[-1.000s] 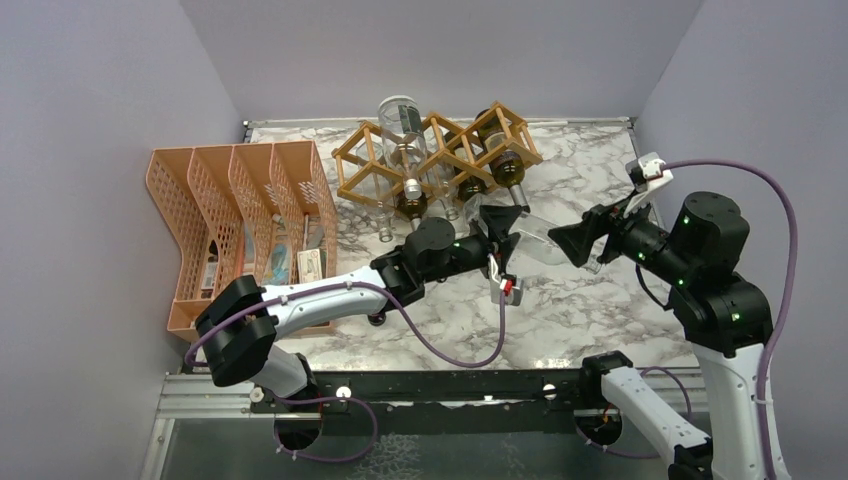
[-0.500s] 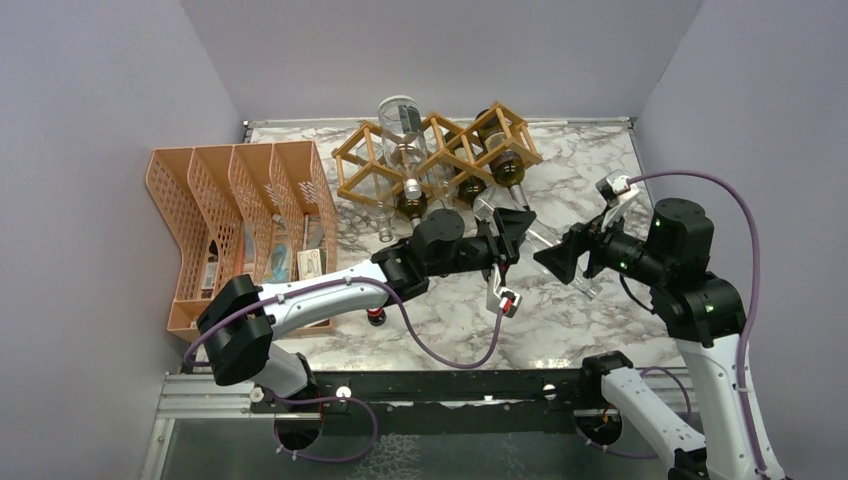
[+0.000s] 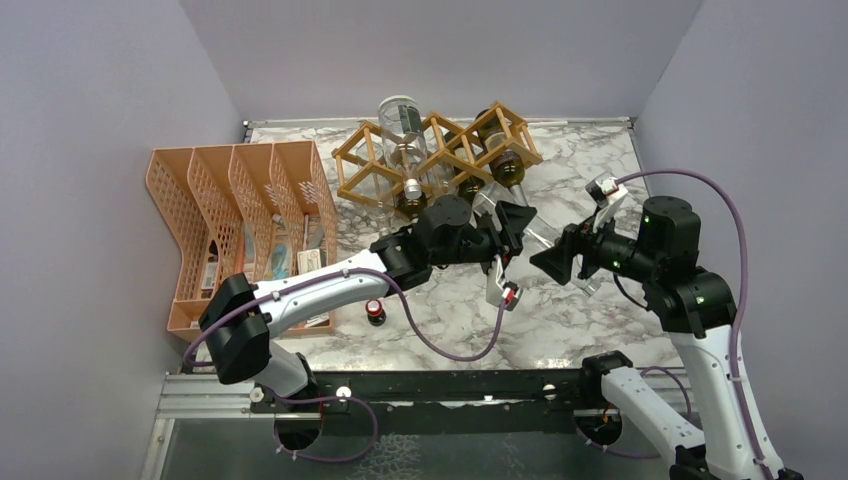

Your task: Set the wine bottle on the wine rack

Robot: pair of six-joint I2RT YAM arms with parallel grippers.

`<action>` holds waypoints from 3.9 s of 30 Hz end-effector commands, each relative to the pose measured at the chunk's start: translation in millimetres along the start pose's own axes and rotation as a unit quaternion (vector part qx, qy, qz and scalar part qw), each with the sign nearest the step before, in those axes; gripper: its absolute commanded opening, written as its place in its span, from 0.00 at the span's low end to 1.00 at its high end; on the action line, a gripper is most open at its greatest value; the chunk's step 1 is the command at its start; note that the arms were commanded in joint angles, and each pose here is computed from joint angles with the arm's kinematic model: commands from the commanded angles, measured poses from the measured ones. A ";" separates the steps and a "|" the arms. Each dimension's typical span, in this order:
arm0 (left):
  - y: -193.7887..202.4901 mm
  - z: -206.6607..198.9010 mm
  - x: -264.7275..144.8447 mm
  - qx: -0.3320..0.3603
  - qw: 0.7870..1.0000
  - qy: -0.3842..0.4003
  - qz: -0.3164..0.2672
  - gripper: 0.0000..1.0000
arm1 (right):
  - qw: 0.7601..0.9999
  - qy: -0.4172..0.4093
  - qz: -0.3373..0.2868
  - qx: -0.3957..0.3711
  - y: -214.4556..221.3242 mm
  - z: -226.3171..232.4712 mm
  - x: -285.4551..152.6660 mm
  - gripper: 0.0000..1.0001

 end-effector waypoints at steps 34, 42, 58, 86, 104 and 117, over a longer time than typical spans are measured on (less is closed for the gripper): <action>9.1 35.9 -84.9 -0.501 0.828 -0.221 0.123 0.95 | 0.981 0.055 -0.181 0.043 -62.9 -4.8 6.6 0.01; 10.9 33.3 -108.7 -0.626 0.710 -0.263 0.186 0.99 | 0.974 0.031 -0.203 0.092 -85.8 -10.1 34.1 0.01; -2.0 -1.5 -158.2 -0.710 0.572 -0.263 0.314 0.99 | 0.959 0.037 -0.199 0.197 -127.1 -36.5 132.0 0.01; -37.5 -83.6 -157.3 -0.753 0.548 -0.098 0.351 0.99 | 0.955 0.082 -0.160 0.236 -127.6 -69.3 256.9 0.14; -31.6 -77.7 -156.2 -0.747 0.547 -0.115 0.361 0.99 | 0.956 0.127 -0.115 0.237 -109.8 -78.4 255.7 0.63; -27.7 -61.6 -160.9 -0.738 0.560 -0.140 0.349 0.99 | 0.959 0.136 -0.131 0.212 -111.9 -72.0 231.0 0.81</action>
Point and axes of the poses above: each gripper's point midway between its finger pads, its own x axis out along the fingers, its own z axis along the line the jaws close on, y = z × x, the point moved 7 cm from there along -x, back along the fingers, and after that the axes turned 10 degrees about x, right-handed, at the moved point
